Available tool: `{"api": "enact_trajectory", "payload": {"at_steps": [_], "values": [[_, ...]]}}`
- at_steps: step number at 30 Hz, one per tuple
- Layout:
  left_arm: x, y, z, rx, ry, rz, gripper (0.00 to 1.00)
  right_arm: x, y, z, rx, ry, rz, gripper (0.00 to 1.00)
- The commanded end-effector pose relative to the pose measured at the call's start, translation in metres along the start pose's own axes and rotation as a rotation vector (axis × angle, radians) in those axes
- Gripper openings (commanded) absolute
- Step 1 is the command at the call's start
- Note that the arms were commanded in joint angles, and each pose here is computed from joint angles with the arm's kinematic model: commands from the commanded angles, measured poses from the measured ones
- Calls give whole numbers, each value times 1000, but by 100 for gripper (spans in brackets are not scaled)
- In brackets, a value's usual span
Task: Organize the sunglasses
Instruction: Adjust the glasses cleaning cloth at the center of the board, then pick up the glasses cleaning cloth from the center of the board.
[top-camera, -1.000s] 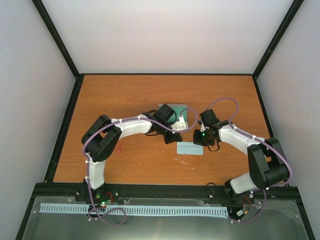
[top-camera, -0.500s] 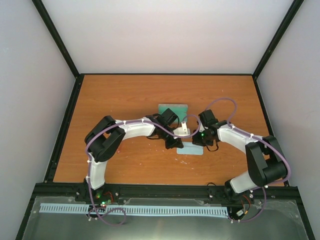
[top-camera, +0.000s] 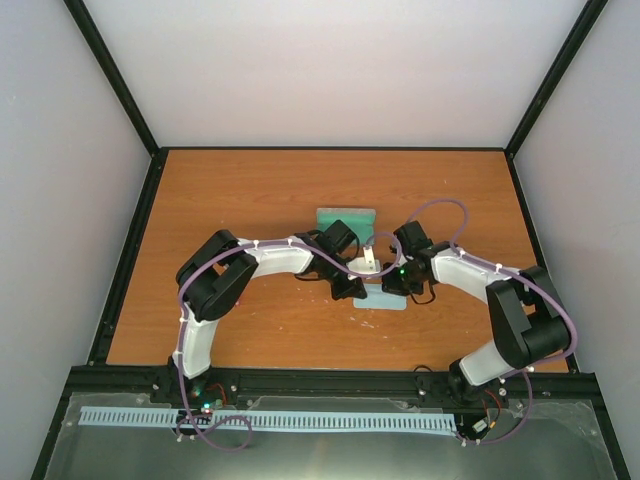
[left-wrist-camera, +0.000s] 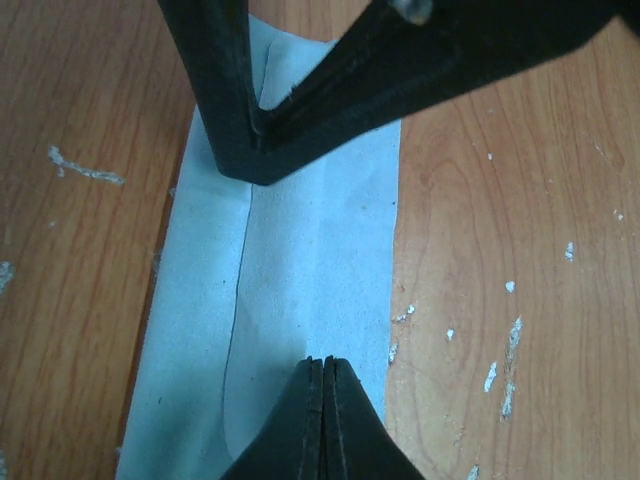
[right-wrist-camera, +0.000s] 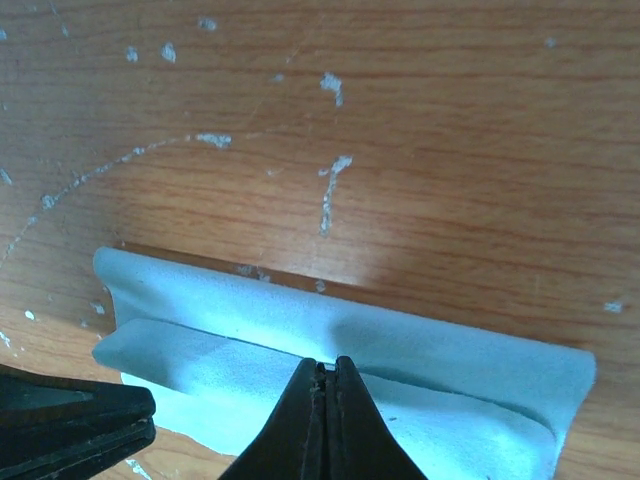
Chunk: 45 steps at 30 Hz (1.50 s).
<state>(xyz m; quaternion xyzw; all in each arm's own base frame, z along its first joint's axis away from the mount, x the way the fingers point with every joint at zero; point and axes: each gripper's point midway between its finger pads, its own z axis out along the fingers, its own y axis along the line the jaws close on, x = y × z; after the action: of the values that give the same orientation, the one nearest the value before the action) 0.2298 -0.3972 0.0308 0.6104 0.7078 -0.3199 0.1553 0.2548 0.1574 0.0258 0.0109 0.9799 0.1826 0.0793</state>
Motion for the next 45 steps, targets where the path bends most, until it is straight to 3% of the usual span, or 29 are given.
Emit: {"api": "enact_trajectory", "payload": {"at_steps": [1, 17, 22, 32, 34, 39, 45], "values": [[-18, 0, -6, -1, -53, 36, 0, 12, 3, 7, -16, 42, -18, 3], [-21, 17, -20, -67, -88, 1, 2, 58, -1, 0, -27, 114, -1, 3], [-21, 36, -23, -96, -101, -70, 2, 48, -4, -15, 13, 44, -1, 4], [-10, 47, -14, -97, -65, -82, 1, -6, -11, -37, 127, -151, 25, 18], [-10, 46, -15, -96, -65, -83, 1, -8, -18, -34, 144, -145, 40, 30], [-4, 44, -18, -116, -50, -72, 16, -10, -32, -28, 164, -121, 45, 46], [3, 43, -21, -136, -37, -69, 26, -9, -35, -18, 160, -71, 18, 47]]}}
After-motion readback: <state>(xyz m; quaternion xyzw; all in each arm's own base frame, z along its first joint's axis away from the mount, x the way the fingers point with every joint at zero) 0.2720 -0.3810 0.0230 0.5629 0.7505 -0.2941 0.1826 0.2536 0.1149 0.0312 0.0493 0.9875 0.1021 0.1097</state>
